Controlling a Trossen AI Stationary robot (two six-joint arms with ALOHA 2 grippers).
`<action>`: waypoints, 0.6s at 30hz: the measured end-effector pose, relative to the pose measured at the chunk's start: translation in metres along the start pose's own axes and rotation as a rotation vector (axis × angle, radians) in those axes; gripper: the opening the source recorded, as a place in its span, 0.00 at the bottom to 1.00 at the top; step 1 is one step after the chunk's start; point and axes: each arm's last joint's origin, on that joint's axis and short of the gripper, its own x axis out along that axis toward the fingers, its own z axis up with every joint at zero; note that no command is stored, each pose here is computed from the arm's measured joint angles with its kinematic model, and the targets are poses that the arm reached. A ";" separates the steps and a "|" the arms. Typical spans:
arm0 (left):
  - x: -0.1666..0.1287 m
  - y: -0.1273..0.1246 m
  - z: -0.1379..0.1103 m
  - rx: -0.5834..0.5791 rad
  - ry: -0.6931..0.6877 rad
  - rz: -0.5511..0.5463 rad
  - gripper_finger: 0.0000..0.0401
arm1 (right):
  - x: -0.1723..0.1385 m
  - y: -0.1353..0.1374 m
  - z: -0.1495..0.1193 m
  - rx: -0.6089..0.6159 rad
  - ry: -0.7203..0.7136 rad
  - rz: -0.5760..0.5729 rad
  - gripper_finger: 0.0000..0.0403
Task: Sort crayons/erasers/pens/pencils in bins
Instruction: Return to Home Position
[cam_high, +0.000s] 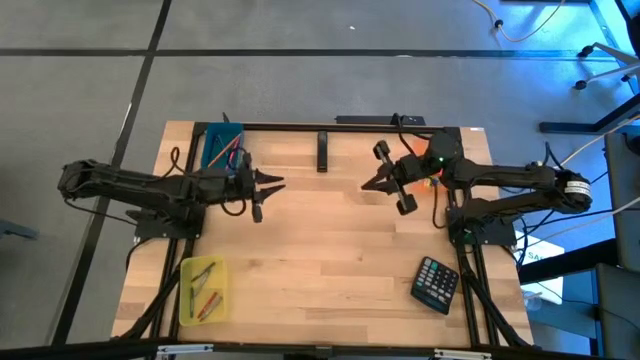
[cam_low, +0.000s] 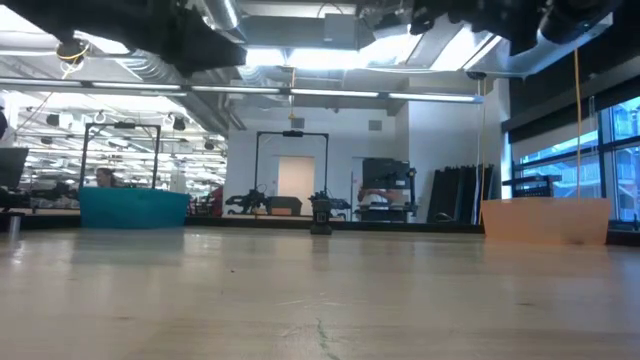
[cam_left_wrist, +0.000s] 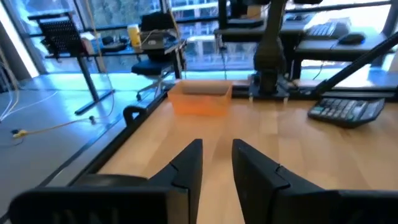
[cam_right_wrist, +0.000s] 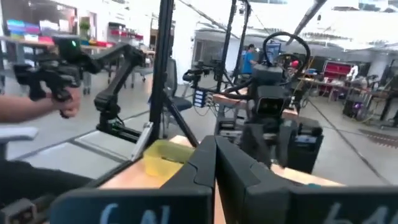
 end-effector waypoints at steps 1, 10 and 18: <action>-0.002 0.000 0.000 -0.003 -0.010 -0.002 0.19 | -0.003 0.003 0.000 0.019 -0.003 -0.002 0.03; -0.043 0.000 -0.020 -0.015 -0.184 -0.066 0.12 | -0.051 0.049 -0.008 -0.011 -0.076 -0.190 0.03; -0.060 0.005 -0.058 -0.040 -0.256 -0.068 0.06 | -0.091 0.074 -0.031 -0.011 -0.136 -0.255 0.03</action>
